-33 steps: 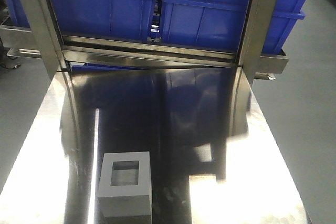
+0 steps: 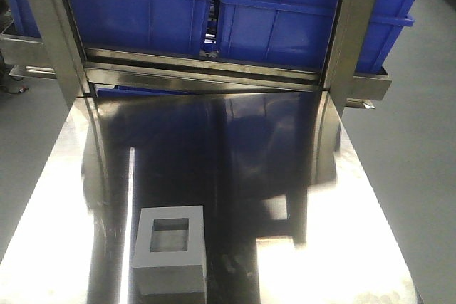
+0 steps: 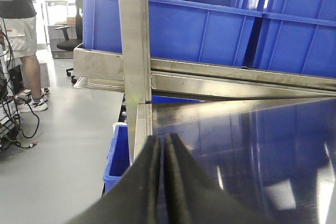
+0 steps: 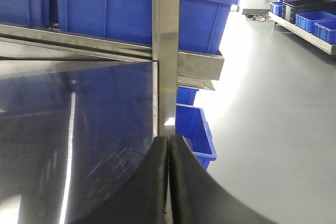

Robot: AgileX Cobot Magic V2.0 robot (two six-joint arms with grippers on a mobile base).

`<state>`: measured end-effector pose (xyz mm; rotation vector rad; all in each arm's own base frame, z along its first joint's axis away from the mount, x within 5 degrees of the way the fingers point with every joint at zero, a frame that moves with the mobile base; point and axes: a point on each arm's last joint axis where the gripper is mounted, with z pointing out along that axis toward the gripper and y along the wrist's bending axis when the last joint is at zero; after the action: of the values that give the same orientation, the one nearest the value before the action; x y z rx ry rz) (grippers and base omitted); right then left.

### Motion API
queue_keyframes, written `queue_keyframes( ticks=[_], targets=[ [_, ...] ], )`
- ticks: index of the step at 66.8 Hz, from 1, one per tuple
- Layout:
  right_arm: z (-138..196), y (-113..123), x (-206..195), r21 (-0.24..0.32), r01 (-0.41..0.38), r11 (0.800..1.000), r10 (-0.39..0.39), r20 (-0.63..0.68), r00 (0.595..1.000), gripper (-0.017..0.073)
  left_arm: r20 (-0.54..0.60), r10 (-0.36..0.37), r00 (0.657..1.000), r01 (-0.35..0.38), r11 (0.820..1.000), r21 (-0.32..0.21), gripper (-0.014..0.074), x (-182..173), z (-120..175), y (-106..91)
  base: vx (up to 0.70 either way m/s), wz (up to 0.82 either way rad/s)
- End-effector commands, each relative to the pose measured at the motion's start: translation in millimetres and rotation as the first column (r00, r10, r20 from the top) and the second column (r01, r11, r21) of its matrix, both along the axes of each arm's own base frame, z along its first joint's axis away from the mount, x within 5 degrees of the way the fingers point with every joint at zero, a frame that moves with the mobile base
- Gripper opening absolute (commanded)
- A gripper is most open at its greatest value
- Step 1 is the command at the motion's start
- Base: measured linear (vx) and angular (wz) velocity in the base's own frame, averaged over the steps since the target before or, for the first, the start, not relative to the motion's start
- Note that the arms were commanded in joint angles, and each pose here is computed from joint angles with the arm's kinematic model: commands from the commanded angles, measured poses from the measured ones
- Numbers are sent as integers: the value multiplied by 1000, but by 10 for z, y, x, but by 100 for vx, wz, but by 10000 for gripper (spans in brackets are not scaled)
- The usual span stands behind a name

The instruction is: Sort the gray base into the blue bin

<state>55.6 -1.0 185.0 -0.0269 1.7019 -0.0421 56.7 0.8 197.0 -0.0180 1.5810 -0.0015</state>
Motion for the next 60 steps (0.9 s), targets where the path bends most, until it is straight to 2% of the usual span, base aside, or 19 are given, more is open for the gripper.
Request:
queue_keyframes(
  ticks=[1,60],
  targets=[
    [57,1,4,-21,-2,1000,3,80,997,-5,99,-10,995,10,1000,-6,-7,-21,113,-7,0,0],
    [57,1,4,-21,-2,1000,3,80,997,-5,101,-10,995,11,1000,-5,-7,-21,116,-7,0,0]
  ],
)
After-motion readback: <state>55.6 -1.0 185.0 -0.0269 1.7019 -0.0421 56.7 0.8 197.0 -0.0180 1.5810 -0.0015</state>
